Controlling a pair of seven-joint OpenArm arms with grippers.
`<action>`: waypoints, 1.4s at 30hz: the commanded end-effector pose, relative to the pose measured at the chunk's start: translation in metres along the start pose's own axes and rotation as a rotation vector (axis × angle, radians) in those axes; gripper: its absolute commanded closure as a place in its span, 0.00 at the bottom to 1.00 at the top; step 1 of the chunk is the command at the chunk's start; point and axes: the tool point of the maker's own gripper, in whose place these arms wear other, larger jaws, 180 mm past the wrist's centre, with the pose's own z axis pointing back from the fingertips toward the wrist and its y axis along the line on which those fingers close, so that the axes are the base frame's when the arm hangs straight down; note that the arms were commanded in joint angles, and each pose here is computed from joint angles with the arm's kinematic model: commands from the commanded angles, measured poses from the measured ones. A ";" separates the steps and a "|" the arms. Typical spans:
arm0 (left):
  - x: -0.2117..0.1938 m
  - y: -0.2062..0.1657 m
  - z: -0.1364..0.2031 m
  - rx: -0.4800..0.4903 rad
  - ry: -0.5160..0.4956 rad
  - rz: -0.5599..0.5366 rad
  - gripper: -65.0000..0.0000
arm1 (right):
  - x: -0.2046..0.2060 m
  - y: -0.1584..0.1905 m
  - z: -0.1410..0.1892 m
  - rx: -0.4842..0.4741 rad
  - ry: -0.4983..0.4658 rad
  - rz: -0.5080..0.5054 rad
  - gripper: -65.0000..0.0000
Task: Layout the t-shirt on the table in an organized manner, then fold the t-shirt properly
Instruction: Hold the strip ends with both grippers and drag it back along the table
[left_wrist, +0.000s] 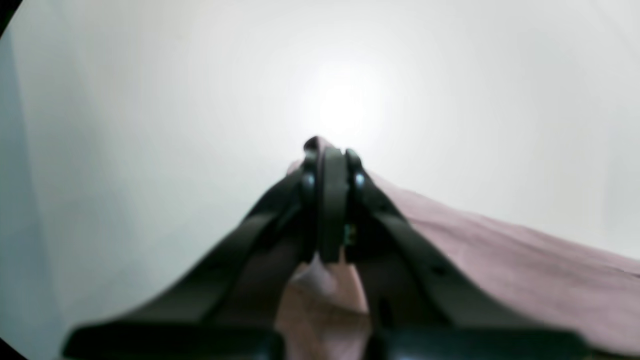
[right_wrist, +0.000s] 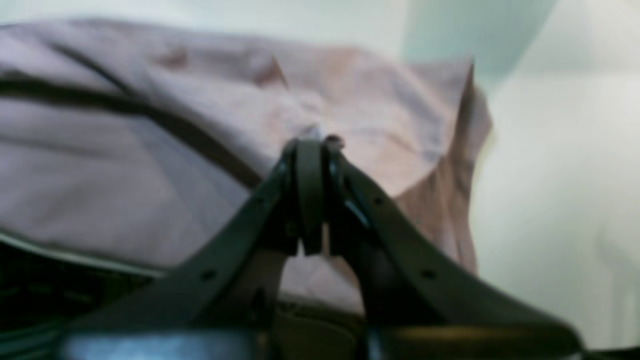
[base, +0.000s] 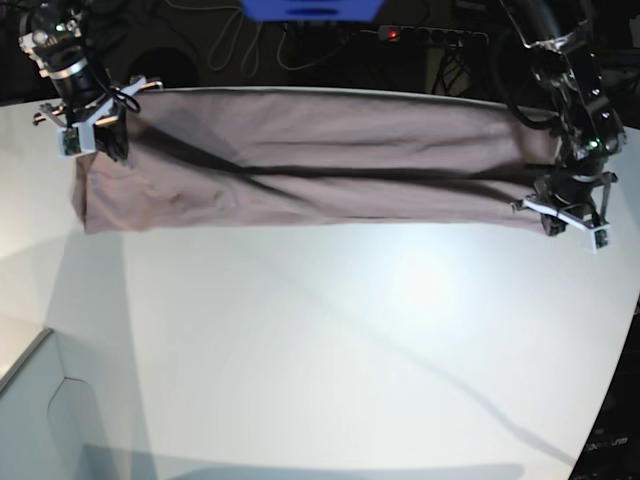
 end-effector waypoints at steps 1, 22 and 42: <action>0.021 0.003 0.001 0.004 -0.060 -0.007 1.00 | 0.011 -0.001 0.004 0.002 -0.048 -0.005 1.00; 0.019 0.005 0.002 0.007 -0.057 -0.011 1.00 | -0.027 0.018 -0.015 0.055 0.035 -0.084 1.00; 0.049 0.008 -0.002 -0.071 -0.123 -0.029 1.00 | -0.040 0.015 -0.019 0.062 0.067 -0.091 1.00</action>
